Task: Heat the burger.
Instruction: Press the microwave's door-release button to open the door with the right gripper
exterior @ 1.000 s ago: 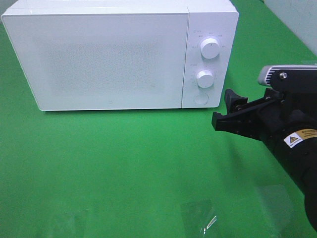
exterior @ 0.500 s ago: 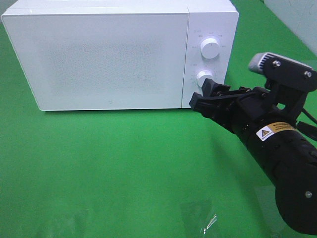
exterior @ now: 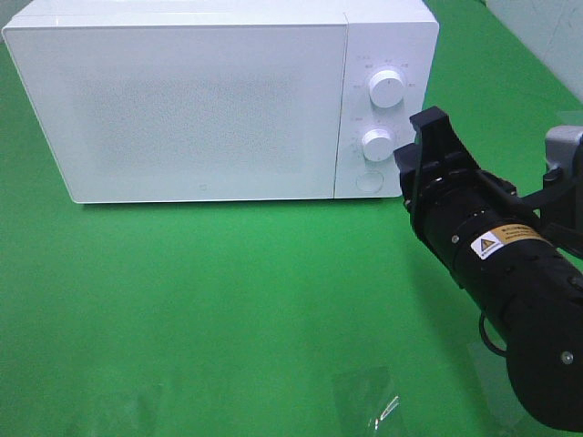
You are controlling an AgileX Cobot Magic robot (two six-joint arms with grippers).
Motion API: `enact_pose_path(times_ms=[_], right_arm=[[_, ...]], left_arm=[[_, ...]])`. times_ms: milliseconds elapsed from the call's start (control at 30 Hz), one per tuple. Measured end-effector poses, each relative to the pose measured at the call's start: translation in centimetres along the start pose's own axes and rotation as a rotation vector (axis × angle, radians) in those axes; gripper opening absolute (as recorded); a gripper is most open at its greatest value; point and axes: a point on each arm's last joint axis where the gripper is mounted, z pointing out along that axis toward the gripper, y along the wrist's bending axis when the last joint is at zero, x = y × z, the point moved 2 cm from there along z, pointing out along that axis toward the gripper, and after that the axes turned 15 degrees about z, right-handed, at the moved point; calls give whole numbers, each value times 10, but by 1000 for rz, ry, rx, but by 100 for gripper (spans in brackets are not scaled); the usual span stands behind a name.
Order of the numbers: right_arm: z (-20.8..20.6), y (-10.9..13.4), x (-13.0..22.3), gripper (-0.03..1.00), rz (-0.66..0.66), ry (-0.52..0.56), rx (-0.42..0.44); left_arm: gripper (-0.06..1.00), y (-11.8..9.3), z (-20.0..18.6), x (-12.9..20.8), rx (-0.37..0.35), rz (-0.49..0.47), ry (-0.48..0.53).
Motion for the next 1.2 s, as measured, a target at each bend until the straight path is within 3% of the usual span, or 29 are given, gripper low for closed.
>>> enact_pose_path(times_ms=[33, 133, 267, 300, 433, 600, 1200], right_arm=[[0, 0, 0, 28, 0, 0, 0], [0, 0, 0, 11, 92, 0, 0], [0, -4, 2, 0, 213, 10, 35], [0, -9, 3, 0, 272, 19, 84], [0, -16, 6, 0, 333, 22, 135], [1, -29, 7, 0, 335, 3, 183], [48, -45, -4, 0, 360, -32, 276]], left_arm=[[98, 0, 0, 0, 0, 0, 0], [98, 0, 0, 0, 0, 0, 0], [98, 0, 0, 0, 0, 0, 0], [98, 0, 0, 0, 0, 0, 0], [98, 0, 0, 0, 0, 0, 0], [98, 0, 0, 0, 0, 0, 0], [98, 0, 0, 0, 0, 0, 0]])
